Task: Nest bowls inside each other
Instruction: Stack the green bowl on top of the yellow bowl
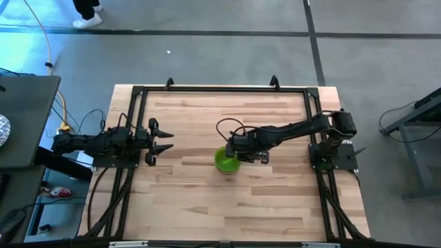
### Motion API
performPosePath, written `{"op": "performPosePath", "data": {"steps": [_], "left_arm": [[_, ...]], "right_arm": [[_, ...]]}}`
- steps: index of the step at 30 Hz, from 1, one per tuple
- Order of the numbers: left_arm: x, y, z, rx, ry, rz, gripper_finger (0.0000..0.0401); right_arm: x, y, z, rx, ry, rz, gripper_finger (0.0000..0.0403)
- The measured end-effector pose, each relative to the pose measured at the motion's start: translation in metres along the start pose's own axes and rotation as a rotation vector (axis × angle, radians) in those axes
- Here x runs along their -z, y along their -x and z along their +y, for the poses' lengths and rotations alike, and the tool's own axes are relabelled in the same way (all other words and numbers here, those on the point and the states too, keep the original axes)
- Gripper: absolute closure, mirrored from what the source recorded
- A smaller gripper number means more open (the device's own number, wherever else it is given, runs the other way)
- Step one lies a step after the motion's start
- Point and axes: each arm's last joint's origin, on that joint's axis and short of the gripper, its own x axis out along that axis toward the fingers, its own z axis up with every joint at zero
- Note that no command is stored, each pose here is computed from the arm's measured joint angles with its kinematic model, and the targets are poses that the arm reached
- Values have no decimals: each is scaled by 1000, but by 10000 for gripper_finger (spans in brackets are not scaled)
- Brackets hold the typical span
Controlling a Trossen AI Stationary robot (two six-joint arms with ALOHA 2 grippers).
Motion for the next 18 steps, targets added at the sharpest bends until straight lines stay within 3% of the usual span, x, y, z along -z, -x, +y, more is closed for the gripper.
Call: {"op": "performPosePath", "data": {"steps": [18], "left_arm": [[3, -2, 0, 1, -1, 35, 220]], "right_arm": [[-2, -19, 8, -7, 5, 45, 403]]}}
